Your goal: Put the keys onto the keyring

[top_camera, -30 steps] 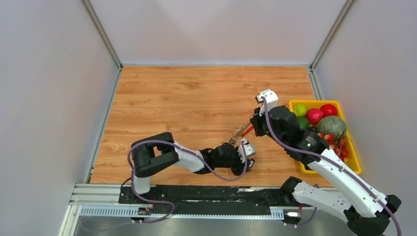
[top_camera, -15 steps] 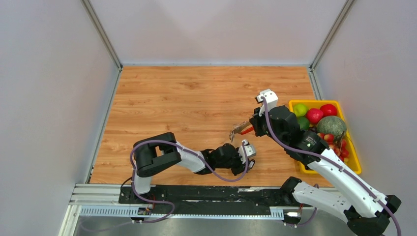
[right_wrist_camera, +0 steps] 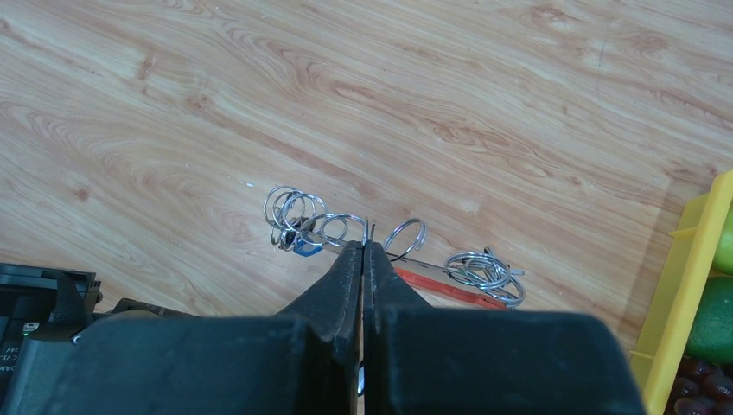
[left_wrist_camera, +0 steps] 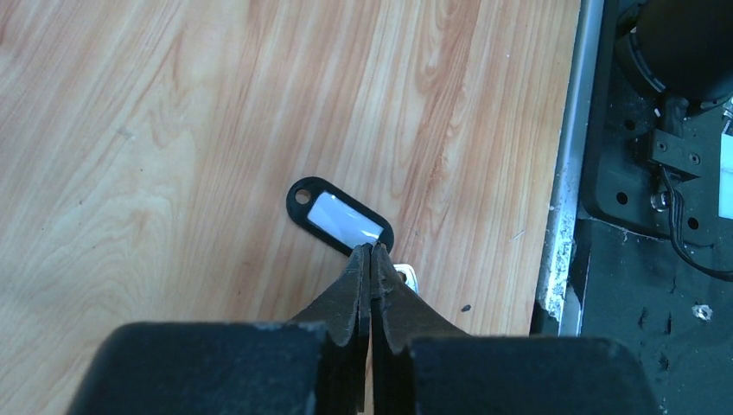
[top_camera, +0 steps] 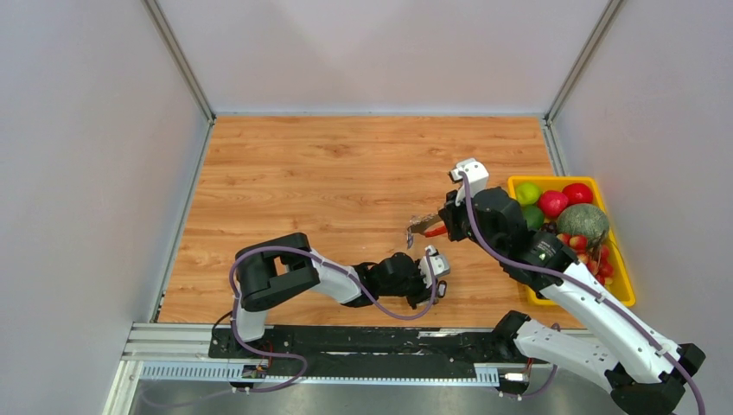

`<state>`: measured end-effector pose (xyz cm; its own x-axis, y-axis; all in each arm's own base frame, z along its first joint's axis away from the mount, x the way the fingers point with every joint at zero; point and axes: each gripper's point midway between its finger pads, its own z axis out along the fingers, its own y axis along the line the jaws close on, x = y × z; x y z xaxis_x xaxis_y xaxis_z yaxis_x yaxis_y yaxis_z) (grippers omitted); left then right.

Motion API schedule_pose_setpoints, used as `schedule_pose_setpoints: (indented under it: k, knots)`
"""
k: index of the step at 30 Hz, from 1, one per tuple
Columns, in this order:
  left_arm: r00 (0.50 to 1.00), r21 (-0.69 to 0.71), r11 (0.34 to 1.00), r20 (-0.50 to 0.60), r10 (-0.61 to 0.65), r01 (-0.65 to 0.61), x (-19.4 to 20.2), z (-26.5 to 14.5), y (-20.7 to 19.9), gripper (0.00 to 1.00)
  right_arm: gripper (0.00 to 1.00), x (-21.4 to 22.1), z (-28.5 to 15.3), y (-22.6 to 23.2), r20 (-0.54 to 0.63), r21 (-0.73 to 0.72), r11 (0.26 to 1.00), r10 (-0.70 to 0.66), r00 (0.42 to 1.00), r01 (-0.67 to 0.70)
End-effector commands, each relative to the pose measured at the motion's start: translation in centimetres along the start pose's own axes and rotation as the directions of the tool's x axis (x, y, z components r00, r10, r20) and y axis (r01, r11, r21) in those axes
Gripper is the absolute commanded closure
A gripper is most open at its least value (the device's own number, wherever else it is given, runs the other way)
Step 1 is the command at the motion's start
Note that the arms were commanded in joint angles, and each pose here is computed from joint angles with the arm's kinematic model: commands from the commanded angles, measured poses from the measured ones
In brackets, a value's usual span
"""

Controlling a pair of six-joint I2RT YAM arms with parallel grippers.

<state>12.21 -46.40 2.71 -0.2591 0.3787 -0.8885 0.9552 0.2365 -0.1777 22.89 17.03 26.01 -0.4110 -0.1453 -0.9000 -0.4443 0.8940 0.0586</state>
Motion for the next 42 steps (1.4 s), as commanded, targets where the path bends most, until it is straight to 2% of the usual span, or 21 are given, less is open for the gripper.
schedule_pose_setpoints:
  k: [1, 9, 14, 22, 28, 34, 42]
  knots:
    - [0.998, 0.037, 0.999, 0.064, 0.017, -0.02, -2.3, 0.3, -1.0, 1.0, 1.0, -2.8, -0.7, 0.3, 0.107, -0.024, 0.999, 0.023, 0.994, -0.021]
    - [0.985, 0.088, 0.994, 0.167, 0.043, -0.059, -7.4, -4.2, -3.2, 1.0, 1.0, -4.3, -1.9, 0.0, 0.148, -0.02, 0.999, 0.036, 0.988, -0.034]
    - [0.982, 0.093, 0.99, 0.168, 0.09, -0.106, -8.8, -7.0, -4.2, 1.0, 1.0, -5.0, -2.5, 0.0, 0.157, -0.021, 1.0, 0.009, 0.988, -0.005]
    - [0.969, 0.034, 0.987, 0.2, 0.145, -0.154, -11.1, -12.6, -4.3, 1.0, 1.0, -6.7, -4.1, 0.4, 0.196, -0.062, 0.995, -0.068, 0.978, 0.082]
    - [0.951, -0.077, 0.987, 0.267, 0.157, -0.141, -12.8, -17.8, -3.2, 1.0, 1.0, -7.3, -5.1, 1.5, 0.199, -0.128, 0.979, -0.131, 0.971, 0.159]
    - [0.916, -0.132, 0.982, 0.36, 0.176, -0.137, -15.6, -23.1, -3.2, 1.0, 1.0, -6.2, -5.6, 5.6, 0.18, -0.364, 0.893, -0.213, 0.96, 0.266]
    - [0.874, -0.186, 0.976, 0.45, 0.184, -0.11, -17.9, -27.8, -3.0, 1.0, 1.0, -5.4, -6.7, 8.4, 0.198, -0.515, 0.789, -0.27, 0.942, 0.334]
